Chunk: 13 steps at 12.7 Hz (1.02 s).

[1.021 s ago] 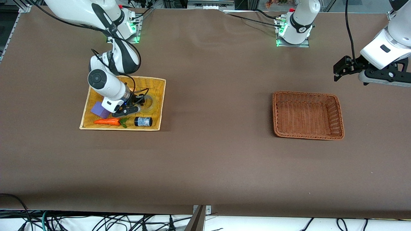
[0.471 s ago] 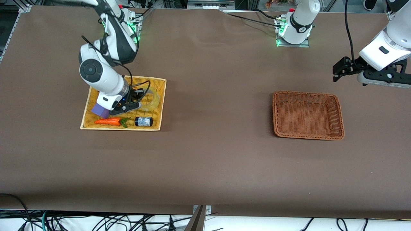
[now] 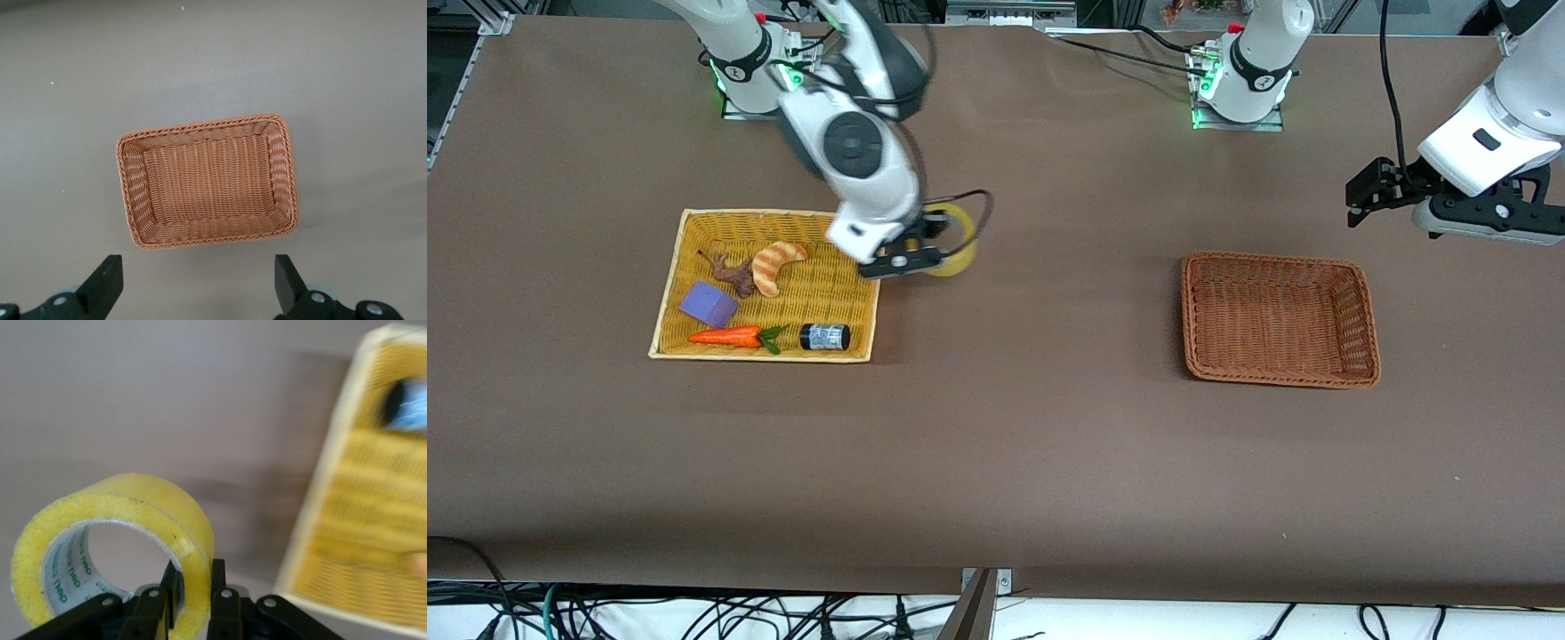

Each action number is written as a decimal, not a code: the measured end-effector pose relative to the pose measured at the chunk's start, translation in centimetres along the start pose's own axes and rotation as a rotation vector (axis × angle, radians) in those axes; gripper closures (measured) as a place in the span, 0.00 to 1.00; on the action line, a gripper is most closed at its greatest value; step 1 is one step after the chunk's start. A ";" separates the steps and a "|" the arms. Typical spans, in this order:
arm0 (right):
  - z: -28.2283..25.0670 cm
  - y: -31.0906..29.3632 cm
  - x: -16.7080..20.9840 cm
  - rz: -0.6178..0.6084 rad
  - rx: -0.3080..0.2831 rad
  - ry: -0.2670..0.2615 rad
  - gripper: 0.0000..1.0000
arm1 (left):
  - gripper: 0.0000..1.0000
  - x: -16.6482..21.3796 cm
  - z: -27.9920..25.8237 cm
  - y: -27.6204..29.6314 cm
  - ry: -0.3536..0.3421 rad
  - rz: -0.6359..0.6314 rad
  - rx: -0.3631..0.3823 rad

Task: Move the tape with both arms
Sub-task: 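Lift the tape with the right gripper while the left gripper reaches over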

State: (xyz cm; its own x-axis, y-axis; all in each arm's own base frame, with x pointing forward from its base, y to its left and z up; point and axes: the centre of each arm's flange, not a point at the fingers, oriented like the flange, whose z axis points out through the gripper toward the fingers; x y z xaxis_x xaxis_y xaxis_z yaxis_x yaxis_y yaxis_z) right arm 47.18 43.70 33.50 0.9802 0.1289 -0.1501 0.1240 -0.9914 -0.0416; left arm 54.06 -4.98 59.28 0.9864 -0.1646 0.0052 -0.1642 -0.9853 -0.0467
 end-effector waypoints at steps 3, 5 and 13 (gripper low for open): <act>5.8 -10.6 -1.4 0.129 0.051 0.012 0.79 | 0.00 0.4 2.1 -0.1 -0.063 0.001 -0.008; 8.4 -14.1 -1.3 0.183 0.098 0.038 0.79 | 0.00 1.6 5.0 0.0 -0.114 0.005 -0.018; 13.2 -16.4 -0.3 0.219 0.141 0.109 0.48 | 0.00 2.9 8.1 1.7 -0.167 0.025 -0.078</act>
State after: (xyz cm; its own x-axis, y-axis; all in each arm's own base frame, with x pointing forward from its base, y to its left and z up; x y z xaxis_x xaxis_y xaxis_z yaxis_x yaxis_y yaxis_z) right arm 42.83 60.20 21.19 0.9931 -0.0983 -0.0636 -0.1073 -0.9815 -0.1583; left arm 56.75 -6.75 51.11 0.9693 -0.1852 -0.1615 -0.1823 -0.9827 0.0330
